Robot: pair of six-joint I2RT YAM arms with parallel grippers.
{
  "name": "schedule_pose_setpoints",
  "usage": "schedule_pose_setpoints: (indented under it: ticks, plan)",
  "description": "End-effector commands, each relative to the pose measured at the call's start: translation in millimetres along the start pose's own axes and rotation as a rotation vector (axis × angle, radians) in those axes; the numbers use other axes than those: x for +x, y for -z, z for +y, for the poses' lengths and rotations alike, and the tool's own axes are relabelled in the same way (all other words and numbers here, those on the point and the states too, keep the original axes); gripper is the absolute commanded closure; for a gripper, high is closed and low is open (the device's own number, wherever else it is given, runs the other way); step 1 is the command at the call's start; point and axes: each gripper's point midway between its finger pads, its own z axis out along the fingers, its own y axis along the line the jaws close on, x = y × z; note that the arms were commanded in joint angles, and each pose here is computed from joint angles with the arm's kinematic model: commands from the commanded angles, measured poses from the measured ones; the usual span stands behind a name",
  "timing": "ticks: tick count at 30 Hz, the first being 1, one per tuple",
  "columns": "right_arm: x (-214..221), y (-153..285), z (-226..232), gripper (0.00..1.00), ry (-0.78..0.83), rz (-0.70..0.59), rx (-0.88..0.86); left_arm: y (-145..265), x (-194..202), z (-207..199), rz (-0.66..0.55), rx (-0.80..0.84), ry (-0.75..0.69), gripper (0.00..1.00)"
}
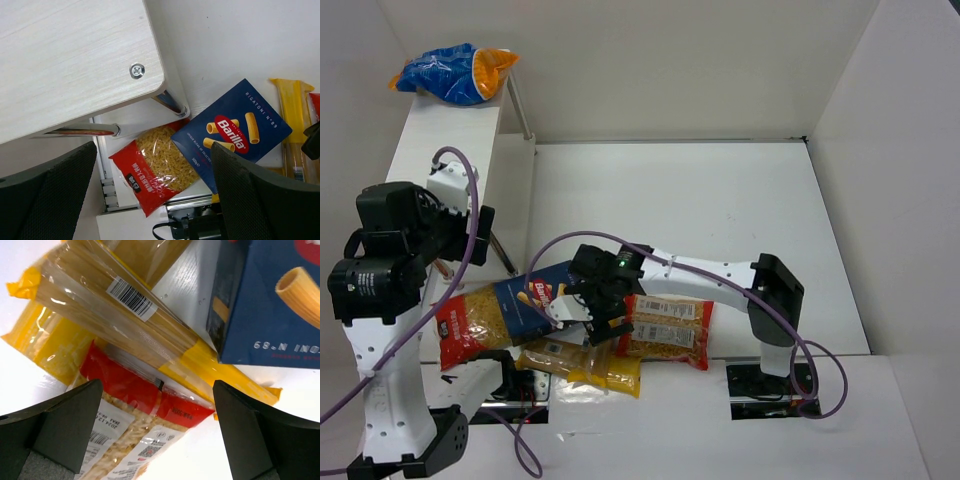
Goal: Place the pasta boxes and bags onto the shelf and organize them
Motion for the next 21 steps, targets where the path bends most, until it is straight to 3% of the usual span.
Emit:
schedule_pose_setpoints:
  ticks: [1,15,17,21]
  plan:
    - [3.3,-16.8,-6.4,0.00,0.060,0.006,0.022,7.8,-1.3,1.0,-0.025,-0.014,0.027,0.00]
    - [7.3,-55.8,-38.0,0.00,0.064,-0.003,0.126,17.8,18.6,2.6,-0.011,-0.055,0.056,0.00]
    - [9.6,-60.5,-40.0,0.04,0.055,0.000,0.135,18.0,19.2,4.1,-0.009,-0.062,0.061,0.00]
    - [20.1,-64.4,-41.2,0.52,0.052,0.032,0.157,17.8,18.6,2.6,-0.013,-0.052,0.066,0.00]
